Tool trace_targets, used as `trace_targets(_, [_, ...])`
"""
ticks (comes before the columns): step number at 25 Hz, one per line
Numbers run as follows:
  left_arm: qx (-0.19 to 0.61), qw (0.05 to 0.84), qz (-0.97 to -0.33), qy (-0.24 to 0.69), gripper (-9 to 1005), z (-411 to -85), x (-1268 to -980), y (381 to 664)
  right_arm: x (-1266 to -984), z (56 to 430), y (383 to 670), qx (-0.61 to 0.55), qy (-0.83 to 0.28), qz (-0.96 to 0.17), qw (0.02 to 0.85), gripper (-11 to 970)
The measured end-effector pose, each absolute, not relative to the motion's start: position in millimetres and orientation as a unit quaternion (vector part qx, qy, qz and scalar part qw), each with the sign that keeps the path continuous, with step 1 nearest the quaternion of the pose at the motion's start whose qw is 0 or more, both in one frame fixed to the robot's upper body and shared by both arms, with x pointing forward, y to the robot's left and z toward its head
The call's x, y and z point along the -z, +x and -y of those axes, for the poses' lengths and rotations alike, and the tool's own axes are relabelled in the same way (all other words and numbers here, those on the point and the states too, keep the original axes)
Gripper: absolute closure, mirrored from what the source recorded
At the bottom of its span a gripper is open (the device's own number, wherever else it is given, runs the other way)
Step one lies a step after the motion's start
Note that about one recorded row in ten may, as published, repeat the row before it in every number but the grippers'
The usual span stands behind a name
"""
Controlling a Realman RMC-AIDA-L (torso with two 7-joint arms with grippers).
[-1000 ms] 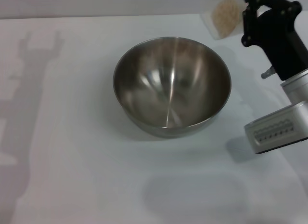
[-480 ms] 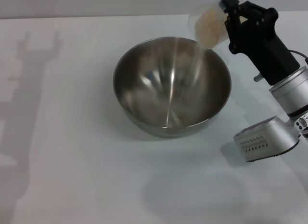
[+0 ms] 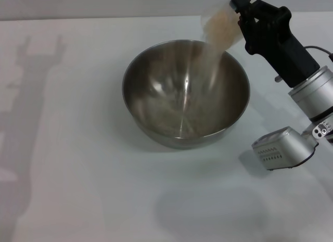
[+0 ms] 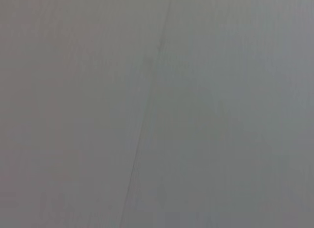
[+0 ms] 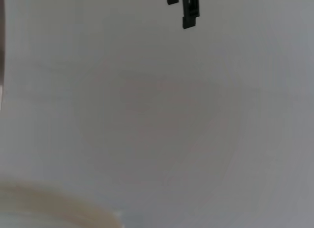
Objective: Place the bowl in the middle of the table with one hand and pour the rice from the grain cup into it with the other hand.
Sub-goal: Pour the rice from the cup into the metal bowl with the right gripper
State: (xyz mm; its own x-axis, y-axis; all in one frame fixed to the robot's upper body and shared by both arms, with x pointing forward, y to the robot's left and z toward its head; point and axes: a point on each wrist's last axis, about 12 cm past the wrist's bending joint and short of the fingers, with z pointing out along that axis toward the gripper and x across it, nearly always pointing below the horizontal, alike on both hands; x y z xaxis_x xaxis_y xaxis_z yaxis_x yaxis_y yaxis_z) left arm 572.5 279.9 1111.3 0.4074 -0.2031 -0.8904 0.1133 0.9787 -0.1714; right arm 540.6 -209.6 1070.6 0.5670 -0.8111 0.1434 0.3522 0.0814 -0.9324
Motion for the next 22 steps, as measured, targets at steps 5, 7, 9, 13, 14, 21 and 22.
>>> trace_targets(5, [0.095,0.838,-0.536,-0.042,152,-279.9,-1111.4,572.5,-1071.5,208.6,543.2,0.414,-0.550,-0.196,0.699,946])
trace_targets(7, [0.095,0.838,-0.536,-0.042,152,-279.9,-1111.5,572.5,-1072.4,207.4,544.5,0.413,-0.552,-0.191,0.699,946])
trace_targets(9, [0.095,0.838,-0.536,-0.042,152,-279.8,-1111.5,572.5,-1073.4,206.0,545.8,0.412,-0.554,-0.185,0.699,946])
trace_targets(13, [0.096,0.838,-0.535,-0.042,152,-279.6,-1111.8,572.6,-1073.8,204.7,547.7,0.410,-0.566,-0.169,0.695,945])
trace_targets(14, [0.096,0.838,-0.535,-0.042,152,-279.6,-1111.8,572.6,-1074.1,203.8,548.3,0.411,-0.569,-0.165,0.693,945])
trace_targets(21, [0.099,0.838,-0.535,-0.045,153,-279.7,-1111.9,572.6,-1073.3,199.2,549.3,0.424,-0.598,-0.109,0.672,945])
trace_targets(22, [0.099,0.838,-0.535,-0.045,153,-279.7,-1111.9,572.6,-1073.3,199.2,549.3,0.424,-0.598,-0.109,0.672,945])
